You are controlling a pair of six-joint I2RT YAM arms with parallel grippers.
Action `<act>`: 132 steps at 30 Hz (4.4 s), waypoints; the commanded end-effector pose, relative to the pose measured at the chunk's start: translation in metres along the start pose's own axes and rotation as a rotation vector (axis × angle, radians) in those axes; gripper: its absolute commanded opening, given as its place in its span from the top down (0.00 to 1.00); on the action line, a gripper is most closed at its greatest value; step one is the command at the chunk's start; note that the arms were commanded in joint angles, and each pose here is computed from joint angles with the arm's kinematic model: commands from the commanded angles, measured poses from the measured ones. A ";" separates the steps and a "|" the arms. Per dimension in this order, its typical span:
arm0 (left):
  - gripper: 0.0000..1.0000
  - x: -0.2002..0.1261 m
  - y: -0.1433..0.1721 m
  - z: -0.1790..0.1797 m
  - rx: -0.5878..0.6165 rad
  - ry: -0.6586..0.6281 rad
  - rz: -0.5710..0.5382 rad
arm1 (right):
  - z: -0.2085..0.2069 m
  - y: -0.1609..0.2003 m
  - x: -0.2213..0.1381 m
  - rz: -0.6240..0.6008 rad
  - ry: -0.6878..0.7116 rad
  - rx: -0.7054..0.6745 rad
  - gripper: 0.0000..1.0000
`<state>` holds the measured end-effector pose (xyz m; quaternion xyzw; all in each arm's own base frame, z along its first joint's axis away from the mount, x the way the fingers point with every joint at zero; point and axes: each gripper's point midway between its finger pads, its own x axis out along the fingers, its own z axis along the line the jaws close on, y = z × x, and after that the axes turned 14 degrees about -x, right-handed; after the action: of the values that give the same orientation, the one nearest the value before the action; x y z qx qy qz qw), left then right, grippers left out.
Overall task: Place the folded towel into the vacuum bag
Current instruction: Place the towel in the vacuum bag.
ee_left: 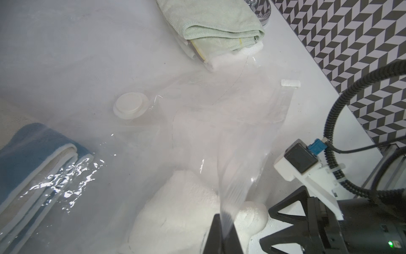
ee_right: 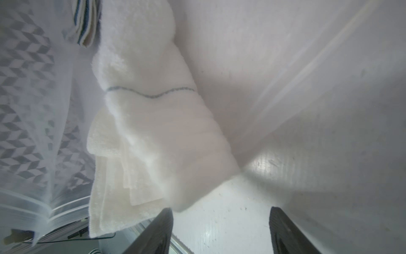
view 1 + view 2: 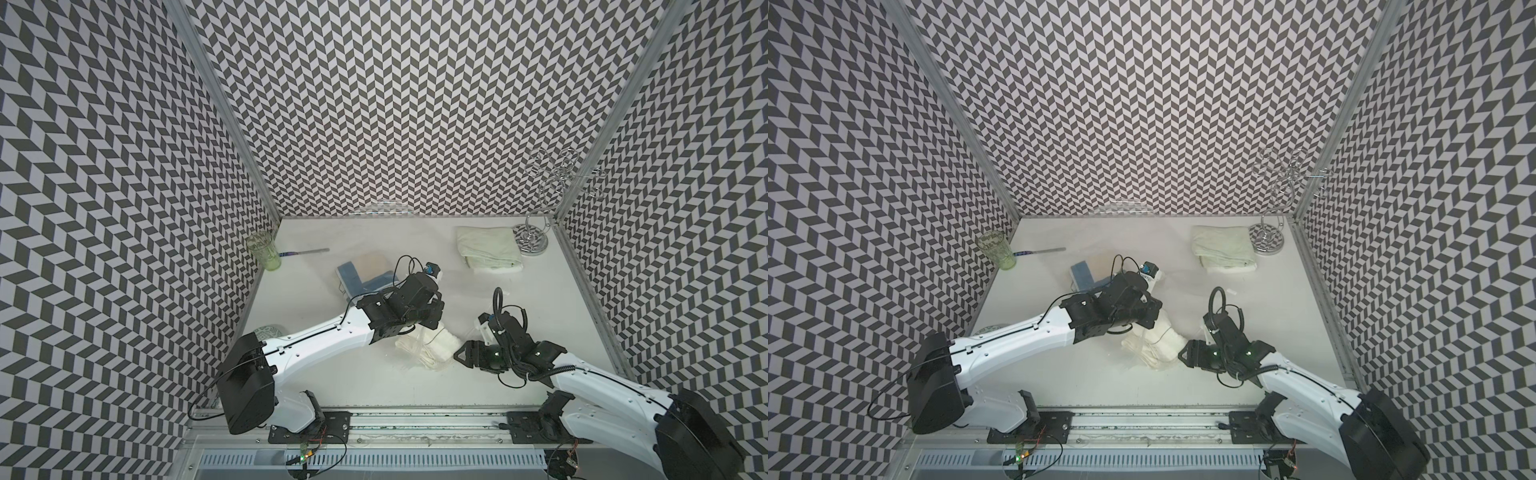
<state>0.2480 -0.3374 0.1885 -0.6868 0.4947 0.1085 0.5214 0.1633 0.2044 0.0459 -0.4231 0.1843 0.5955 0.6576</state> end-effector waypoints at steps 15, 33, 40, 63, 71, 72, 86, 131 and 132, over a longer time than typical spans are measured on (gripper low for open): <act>1.00 0.009 0.005 -0.015 0.009 0.047 0.009 | 0.044 -0.057 -0.004 -0.197 -0.150 -0.027 0.72; 1.00 0.011 0.005 -0.019 0.015 0.057 0.010 | 0.015 -0.029 0.009 -0.065 -0.031 -0.050 0.37; 1.00 0.011 0.007 -0.020 0.017 0.056 0.016 | 0.023 -0.043 0.021 -0.098 -0.082 -0.016 0.40; 1.00 0.011 0.008 -0.025 0.029 0.066 0.013 | 0.055 -0.055 0.024 -0.109 -0.176 0.066 0.63; 1.00 0.011 0.007 -0.027 0.029 0.070 0.013 | 0.011 -0.033 0.023 -0.079 -0.055 0.190 0.37; 1.00 0.011 0.007 -0.028 0.029 0.071 0.014 | 0.009 -0.036 0.025 -0.084 -0.063 0.199 0.36; 1.00 0.013 0.011 -0.031 0.037 0.078 0.021 | 0.030 -0.061 0.044 -0.121 -0.165 0.203 0.63; 1.00 0.014 0.009 -0.033 0.051 0.086 0.028 | 0.122 -0.078 0.104 0.014 -0.362 -0.087 0.93; 1.00 0.014 0.009 -0.034 0.051 0.087 0.029 | 0.122 -0.076 0.103 0.024 -0.369 -0.079 0.93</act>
<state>0.2412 -0.3497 0.1664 -0.6642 0.5080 0.1187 0.5355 0.2192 0.3471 0.0447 -0.3268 0.0911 0.6839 0.6459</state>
